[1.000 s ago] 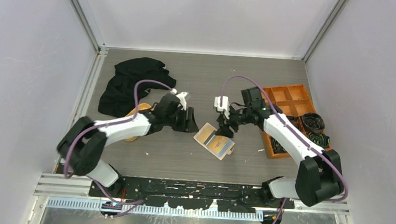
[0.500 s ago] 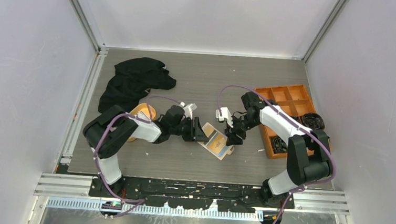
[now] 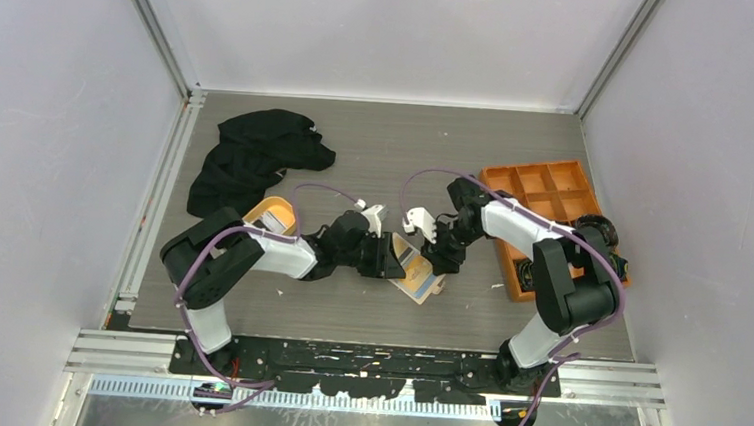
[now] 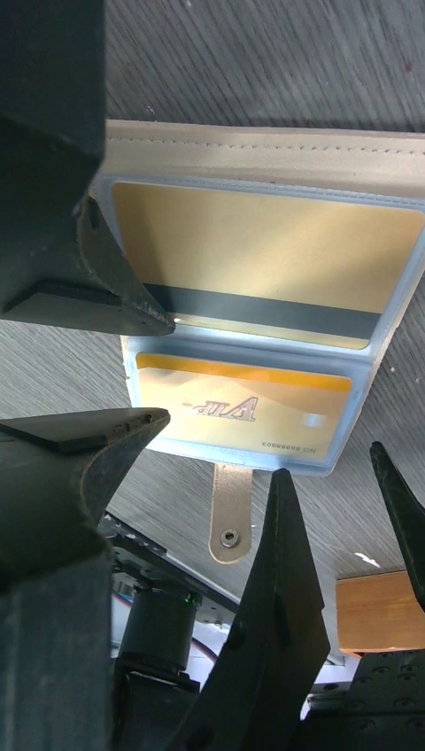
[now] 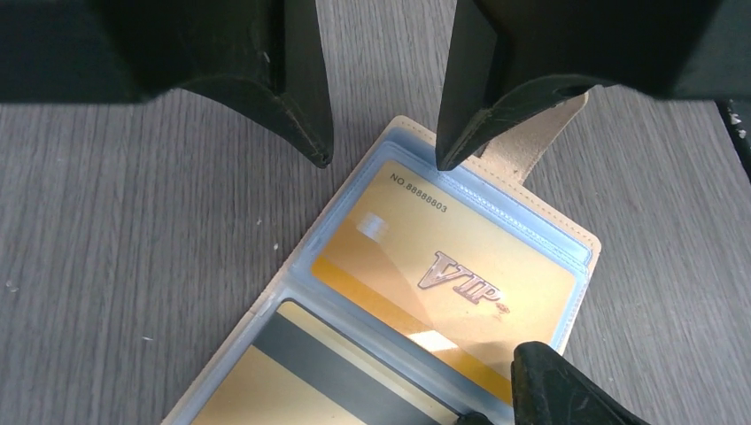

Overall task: Put the credit cards into the card holder
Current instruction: Open the card holder at the center of the board.

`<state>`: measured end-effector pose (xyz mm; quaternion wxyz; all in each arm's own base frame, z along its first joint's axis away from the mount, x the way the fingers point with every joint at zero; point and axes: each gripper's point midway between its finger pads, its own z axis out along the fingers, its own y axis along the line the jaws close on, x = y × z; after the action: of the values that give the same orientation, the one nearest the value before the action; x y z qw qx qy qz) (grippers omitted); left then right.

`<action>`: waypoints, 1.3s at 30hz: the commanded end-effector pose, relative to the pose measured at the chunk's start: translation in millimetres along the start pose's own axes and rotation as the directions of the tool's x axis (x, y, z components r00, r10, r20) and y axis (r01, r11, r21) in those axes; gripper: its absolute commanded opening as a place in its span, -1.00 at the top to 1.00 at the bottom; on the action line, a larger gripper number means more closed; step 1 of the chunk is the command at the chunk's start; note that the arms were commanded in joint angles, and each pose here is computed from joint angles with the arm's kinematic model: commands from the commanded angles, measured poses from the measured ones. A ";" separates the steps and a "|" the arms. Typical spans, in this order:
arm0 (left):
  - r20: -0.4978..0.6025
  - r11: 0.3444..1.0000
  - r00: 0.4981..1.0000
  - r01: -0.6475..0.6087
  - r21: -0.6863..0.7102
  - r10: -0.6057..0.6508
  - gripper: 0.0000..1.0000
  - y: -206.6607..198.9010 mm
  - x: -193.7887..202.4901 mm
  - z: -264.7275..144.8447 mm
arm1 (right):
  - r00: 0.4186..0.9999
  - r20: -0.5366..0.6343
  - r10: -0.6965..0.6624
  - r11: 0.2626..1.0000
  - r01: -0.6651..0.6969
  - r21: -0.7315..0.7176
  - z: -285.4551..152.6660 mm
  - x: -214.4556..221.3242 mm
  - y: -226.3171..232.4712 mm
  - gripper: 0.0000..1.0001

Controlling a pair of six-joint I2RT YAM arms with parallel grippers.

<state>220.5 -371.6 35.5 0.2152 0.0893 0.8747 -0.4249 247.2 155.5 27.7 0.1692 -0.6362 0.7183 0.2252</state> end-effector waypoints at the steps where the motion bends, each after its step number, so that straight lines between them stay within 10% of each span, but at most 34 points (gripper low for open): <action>1: 0.045 0.998 0.997 -0.066 -0.025 0.067 0.25 1.2 -10.7 -2.4 | 0.999 -0.039 -0.031 0.999 0.032 0.027 3.2 2.0 -4.4 -0.03; 27: 0.414 0.970 0.898 -0.214 0.113 0.150 0.03 -38.7 -27.8 -86.0 | 0.967 0.014 -0.256 0.960 0.256 -0.111 5.4 -16.7 39.7 -0.01; 36: 0.520 0.967 0.843 -0.228 0.117 0.136 -0.97 -42.7 -41.2 -129.1 | 0.951 0.039 -0.308 0.939 0.310 -0.150 3.9 -27.4 56.2 -0.02; 39: 0.525 0.969 0.846 -0.198 0.146 0.094 -0.99 -40.2 -39.5 -136.7 | 0.947 0.033 -0.320 0.935 0.321 -0.152 3.6 -32.2 59.5 -0.03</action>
<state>197.7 -298.5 144.5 0.4455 0.0803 0.7480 -0.4853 197.5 178.0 30.2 0.1370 -0.7430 0.6078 0.2444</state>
